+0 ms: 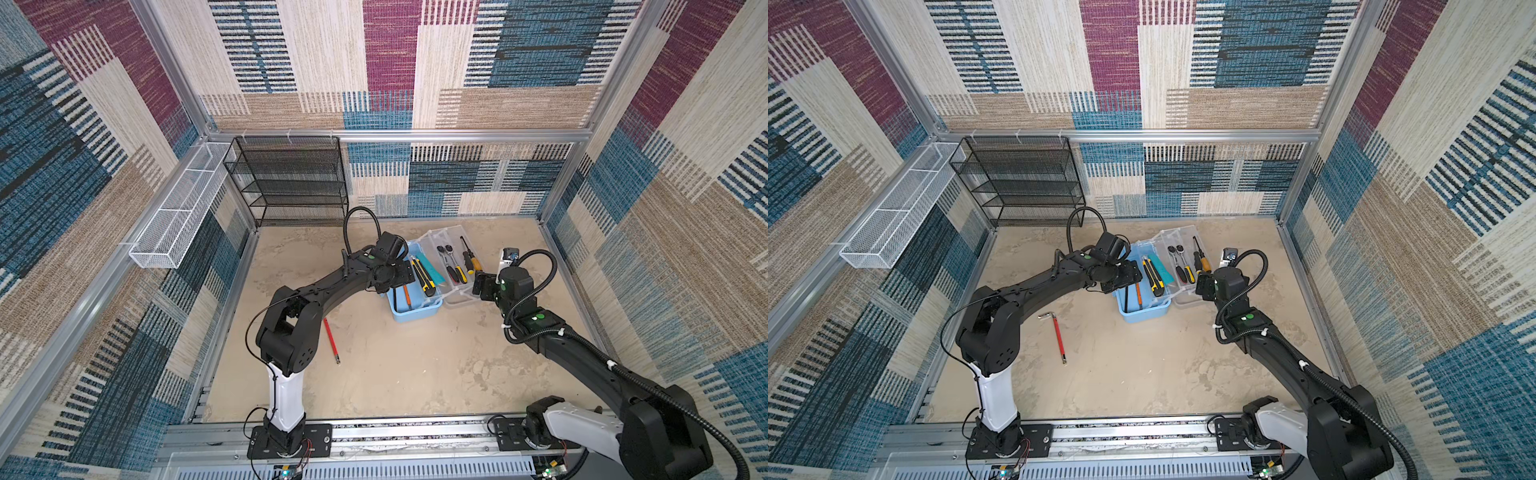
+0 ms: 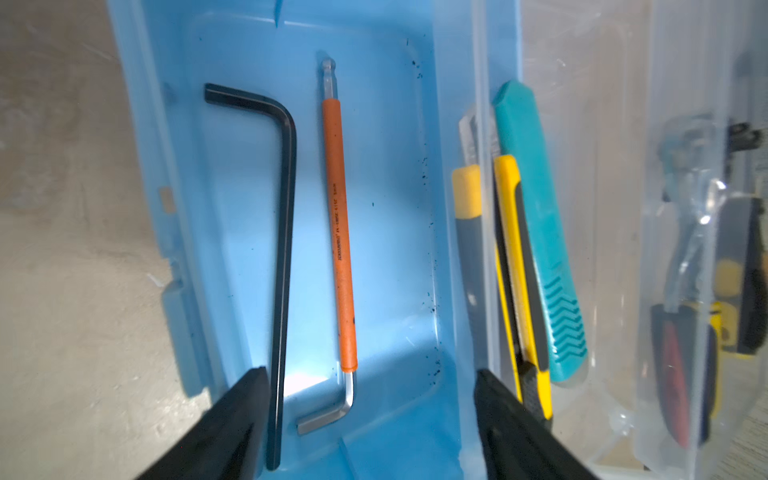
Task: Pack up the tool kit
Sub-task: 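Lower the black hex key into the box, open left gripper, then move the left gripper back and grasp the red-handled hex key, then lower the red-handled hex key into the blue box, open left gripper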
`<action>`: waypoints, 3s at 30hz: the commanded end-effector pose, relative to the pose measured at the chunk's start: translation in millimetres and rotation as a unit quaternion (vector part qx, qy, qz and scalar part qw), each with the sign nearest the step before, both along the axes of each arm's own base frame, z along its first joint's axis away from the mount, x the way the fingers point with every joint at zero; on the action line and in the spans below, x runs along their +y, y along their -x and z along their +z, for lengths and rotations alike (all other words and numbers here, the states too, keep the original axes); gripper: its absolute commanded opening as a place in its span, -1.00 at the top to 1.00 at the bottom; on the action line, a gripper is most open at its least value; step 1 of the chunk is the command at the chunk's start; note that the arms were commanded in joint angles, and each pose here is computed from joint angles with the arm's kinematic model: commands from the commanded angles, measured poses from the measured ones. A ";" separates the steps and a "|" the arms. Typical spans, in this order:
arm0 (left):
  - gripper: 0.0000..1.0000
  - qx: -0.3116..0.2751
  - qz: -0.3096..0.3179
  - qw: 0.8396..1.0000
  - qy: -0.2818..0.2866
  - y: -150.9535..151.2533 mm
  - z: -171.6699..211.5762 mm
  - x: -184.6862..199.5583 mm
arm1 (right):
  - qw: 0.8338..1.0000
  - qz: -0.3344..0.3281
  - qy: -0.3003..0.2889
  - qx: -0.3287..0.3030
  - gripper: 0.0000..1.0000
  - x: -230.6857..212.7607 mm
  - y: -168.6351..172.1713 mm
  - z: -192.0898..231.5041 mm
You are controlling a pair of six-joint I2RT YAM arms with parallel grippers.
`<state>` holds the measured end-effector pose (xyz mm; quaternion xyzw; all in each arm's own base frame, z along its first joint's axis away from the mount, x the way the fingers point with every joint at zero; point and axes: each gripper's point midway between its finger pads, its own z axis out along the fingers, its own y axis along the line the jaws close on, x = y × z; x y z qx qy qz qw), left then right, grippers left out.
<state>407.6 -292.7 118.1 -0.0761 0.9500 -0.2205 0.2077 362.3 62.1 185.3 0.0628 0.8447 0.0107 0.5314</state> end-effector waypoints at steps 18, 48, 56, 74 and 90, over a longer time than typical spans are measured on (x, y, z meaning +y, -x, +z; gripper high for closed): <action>-0.99 -0.048 0.093 0.981 -0.166 75.0 2.1 143.3 | 0.998 0.051 -0.039 -0.025 -0.87 8.1 -21.4 15.6; 0.45 0.127 0.125 0.968 -0.176 136.4 -117.1 212.5 | 0.999 0.003 -0.036 -0.005 -0.88 -7.9 -19.5 9.9; 1.00 0.127 0.106 0.973 -0.162 137.3 -118.8 205.5 | 0.999 -0.009 -0.041 -0.002 -0.88 -10.4 -21.2 7.1; 1.00 -0.059 0.058 0.995 -0.057 49.0 20.9 142.0 | 0.998 0.014 -0.055 0.000 -0.87 -0.2 -24.8 1.2; 1.00 -0.084 -0.022 0.995 0.048 -29.3 39.9 20.3 | 0.994 0.036 -0.099 -0.031 -0.89 -13.2 -23.8 11.3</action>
